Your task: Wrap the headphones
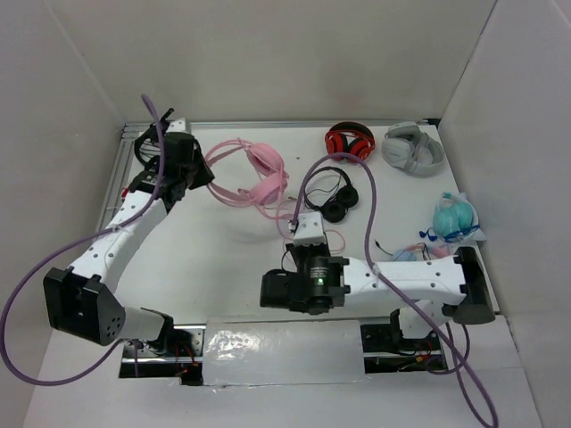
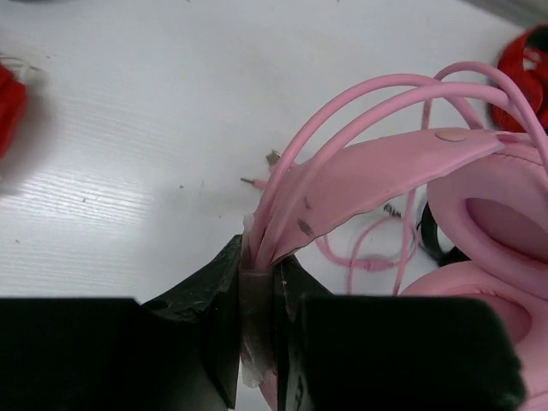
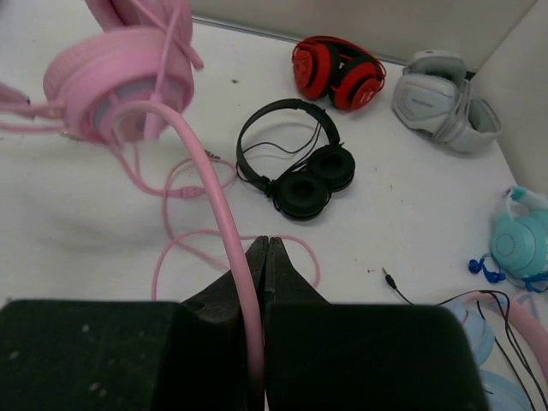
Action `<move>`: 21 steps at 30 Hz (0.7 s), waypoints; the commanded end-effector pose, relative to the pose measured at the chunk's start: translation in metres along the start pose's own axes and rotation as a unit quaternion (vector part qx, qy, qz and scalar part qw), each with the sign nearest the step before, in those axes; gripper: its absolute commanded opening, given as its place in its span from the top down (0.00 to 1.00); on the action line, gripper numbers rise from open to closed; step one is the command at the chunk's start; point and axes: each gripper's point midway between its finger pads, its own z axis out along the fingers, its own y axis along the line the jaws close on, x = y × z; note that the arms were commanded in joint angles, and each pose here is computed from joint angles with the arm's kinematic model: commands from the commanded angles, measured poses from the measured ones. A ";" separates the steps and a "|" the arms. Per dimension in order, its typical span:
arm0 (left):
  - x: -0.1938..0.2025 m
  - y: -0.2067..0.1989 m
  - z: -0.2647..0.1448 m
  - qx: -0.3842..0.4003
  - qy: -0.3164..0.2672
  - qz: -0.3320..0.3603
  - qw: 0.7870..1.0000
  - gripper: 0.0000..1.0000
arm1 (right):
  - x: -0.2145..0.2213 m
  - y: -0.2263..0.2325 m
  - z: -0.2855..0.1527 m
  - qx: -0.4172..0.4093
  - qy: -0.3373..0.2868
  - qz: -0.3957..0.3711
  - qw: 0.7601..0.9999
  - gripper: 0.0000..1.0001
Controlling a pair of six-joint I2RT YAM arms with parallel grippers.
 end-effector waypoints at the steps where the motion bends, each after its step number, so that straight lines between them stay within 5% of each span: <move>1: -0.011 -0.025 -0.007 0.038 -0.043 0.028 0.998 1.00 | -0.054 -0.025 0.015 0.073 -0.123 -0.030 0.989 1.00; 4: -0.007 -0.025 -0.008 0.029 -0.048 0.029 0.998 1.00 | -0.059 -0.024 0.018 0.073 -0.125 0.031 0.989 1.00; 9: -0.018 -0.031 -0.009 0.028 -0.054 0.017 0.998 1.00 | -0.089 -0.033 0.029 0.084 -0.140 0.242 0.956 1.00; 14: -0.042 -0.043 -0.006 0.022 -0.065 -0.032 0.997 1.00 | -0.106 0.001 0.043 0.096 -0.141 0.271 0.947 1.00; 21: -0.126 -0.060 -0.009 0.044 -0.098 -0.074 0.991 1.00 | -0.102 0.017 0.088 0.149 -0.132 0.311 0.929 1.00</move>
